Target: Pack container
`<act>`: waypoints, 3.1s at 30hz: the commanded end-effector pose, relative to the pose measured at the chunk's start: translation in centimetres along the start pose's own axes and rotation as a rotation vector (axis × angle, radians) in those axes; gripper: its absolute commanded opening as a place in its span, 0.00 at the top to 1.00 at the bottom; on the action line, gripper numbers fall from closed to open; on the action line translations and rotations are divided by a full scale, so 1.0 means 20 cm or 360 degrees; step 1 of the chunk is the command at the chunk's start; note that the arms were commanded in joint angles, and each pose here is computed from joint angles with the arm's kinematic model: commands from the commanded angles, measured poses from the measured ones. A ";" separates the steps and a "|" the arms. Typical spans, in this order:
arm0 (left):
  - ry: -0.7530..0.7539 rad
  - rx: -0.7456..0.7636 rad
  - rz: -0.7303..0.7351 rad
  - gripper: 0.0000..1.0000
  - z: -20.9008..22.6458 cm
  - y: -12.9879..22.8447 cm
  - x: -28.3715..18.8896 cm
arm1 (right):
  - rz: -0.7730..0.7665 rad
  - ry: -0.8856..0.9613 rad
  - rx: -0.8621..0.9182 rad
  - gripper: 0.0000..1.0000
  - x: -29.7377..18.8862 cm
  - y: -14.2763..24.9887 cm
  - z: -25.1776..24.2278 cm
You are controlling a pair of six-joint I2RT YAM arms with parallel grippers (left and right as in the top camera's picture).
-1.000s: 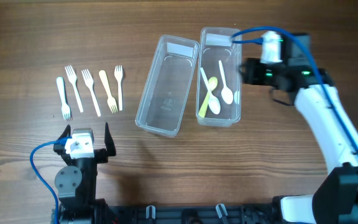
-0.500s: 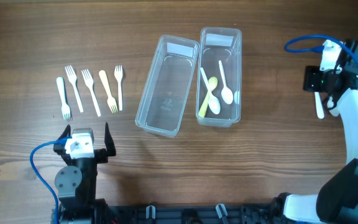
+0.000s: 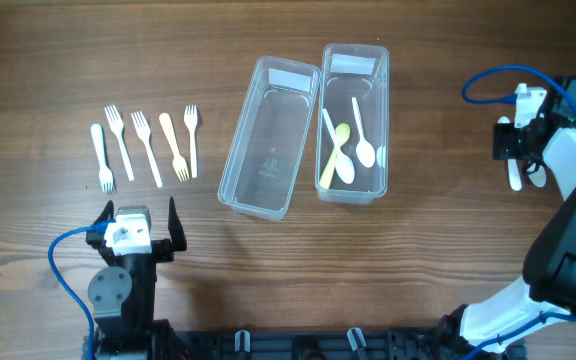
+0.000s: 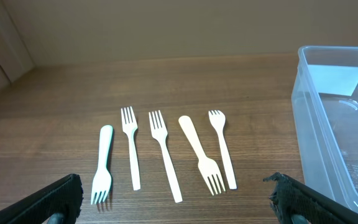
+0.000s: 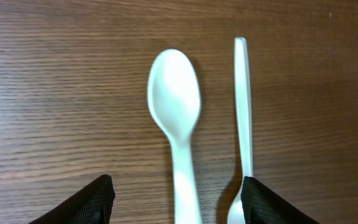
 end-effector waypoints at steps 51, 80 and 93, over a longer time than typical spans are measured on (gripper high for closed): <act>-0.0004 0.0029 -0.0006 0.00 0.00 0.01 0.00 | -0.0348 -0.1114 0.0141 0.34 -0.67 -0.14 1.13; -0.0004 0.0029 -0.0006 0.00 0.00 0.01 0.00 | -0.0026 0.0208 0.0182 0.14 -0.13 0.01 -0.15; -0.0004 0.0029 -0.0006 0.00 0.00 0.01 0.00 | 0.0052 -0.0055 0.0149 0.01 0.25 0.07 -0.09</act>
Point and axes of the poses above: each gripper's point midway between its finger pads, its own x axis out along the fingers, its own z axis along the line the jaws close on, y = z × x, the point moved 10 cm from there along -x, back along the fingers, and after that the axes turned 8 degrees about x, right-handed, at the moved point
